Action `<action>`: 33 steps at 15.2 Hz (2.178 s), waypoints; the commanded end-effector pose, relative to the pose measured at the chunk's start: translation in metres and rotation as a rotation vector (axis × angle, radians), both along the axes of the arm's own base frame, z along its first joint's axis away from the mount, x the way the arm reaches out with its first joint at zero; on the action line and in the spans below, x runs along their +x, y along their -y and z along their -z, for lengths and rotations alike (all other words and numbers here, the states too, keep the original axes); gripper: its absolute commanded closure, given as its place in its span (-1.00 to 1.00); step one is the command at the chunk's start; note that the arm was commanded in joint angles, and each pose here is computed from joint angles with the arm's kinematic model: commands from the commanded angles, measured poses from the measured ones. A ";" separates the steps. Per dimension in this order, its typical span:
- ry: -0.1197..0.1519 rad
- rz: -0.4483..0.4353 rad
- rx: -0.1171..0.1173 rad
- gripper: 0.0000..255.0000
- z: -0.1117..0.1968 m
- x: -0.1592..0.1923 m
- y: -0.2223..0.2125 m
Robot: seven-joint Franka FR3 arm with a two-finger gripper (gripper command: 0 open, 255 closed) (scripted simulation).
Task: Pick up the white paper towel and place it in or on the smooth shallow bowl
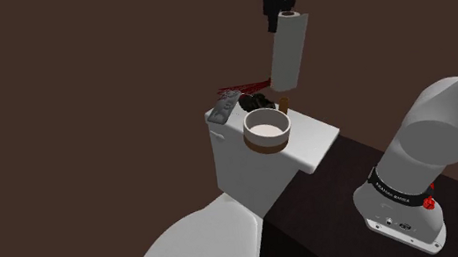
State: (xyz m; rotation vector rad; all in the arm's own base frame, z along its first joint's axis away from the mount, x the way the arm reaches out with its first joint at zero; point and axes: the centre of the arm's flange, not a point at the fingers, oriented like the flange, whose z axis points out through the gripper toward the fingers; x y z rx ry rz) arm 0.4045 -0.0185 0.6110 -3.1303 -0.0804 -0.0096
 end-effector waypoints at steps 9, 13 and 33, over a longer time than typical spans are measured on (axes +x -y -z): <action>0.000 0.000 0.001 1.00 0.033 0.018 -0.013; 0.000 0.000 0.001 1.00 0.055 0.018 -0.013; 0.000 0.000 0.001 1.00 0.141 0.018 -0.013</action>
